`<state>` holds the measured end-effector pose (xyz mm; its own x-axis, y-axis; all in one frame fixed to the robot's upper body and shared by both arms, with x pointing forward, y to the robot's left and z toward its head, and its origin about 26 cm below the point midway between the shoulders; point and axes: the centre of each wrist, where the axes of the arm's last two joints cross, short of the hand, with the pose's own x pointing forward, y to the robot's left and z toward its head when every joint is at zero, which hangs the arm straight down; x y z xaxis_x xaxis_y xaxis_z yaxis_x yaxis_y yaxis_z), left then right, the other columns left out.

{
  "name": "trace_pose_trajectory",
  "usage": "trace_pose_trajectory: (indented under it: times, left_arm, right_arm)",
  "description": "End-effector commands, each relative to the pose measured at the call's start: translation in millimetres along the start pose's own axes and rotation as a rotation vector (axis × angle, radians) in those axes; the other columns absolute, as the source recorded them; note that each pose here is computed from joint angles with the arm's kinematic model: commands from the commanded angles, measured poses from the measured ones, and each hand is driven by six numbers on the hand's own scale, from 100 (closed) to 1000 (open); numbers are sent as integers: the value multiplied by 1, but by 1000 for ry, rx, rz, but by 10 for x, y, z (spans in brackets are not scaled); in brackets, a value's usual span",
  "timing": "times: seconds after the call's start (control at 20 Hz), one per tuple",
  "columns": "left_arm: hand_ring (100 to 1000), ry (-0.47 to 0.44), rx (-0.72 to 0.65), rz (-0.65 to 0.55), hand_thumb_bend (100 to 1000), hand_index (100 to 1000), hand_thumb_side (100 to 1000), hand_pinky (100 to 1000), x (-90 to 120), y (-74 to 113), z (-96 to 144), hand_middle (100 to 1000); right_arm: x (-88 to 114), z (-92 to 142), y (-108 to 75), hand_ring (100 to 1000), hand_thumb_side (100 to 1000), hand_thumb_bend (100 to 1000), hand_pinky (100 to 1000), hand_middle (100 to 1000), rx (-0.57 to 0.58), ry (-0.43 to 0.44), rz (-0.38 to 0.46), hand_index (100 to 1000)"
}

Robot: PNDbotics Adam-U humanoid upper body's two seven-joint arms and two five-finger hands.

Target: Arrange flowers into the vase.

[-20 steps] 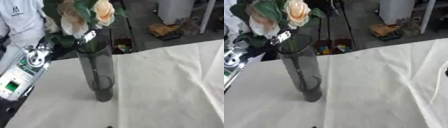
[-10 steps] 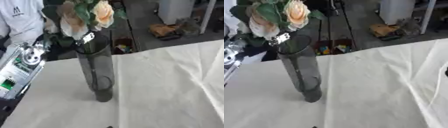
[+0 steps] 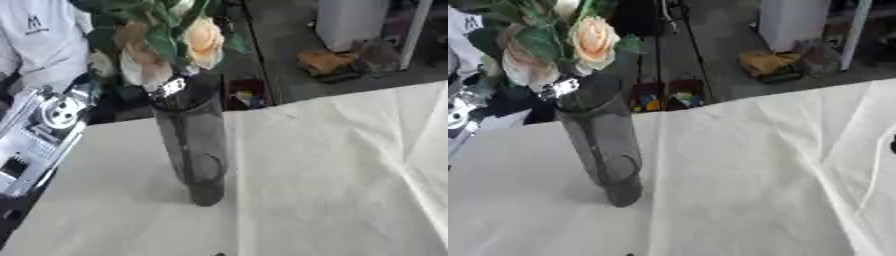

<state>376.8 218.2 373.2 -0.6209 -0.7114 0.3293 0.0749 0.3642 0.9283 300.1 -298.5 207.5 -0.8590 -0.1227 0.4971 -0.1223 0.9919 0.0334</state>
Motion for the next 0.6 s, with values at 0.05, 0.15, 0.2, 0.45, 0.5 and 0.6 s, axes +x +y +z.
trace_pose_trajectory:
  times: [0.05, 0.15, 0.2, 0.45, 0.5, 0.6]
  left_arm:
    - [935, 1, 9, -53, 412, 1000, 1000, 908, 39, 172, 69, 1000]
    - [941, 6, -24, -59, 462, 1000, 1000, 912, 26, 164, 52, 1000]
    - [941, 8, -37, -60, 462, 1000, 1000, 912, 20, 169, 48, 1000]
    - [941, 26, -79, -51, 468, 1000, 1000, 907, 6, 227, 59, 1000]
    - [941, 27, -85, -49, 472, 1000, 1000, 907, 9, 236, 60, 1000]
    - [945, 30, -92, -51, 475, 1000, 1000, 908, 16, 258, 67, 1000]
  right_arm:
    - [63, -42, -10, 799, 926, 100, 890, 324, 10, -18, 4, 901]
    - [62, -41, -10, 799, 926, 100, 891, 324, 10, -16, 3, 901]
    - [62, -40, -10, 799, 926, 100, 891, 324, 10, -14, 3, 901]
    - [62, -35, -13, 800, 924, 100, 892, 322, 9, -10, 5, 902]
    - [62, -34, -14, 800, 925, 100, 892, 322, 9, -10, 5, 902]
    - [61, -34, -13, 800, 924, 100, 892, 322, 9, -9, 5, 902]
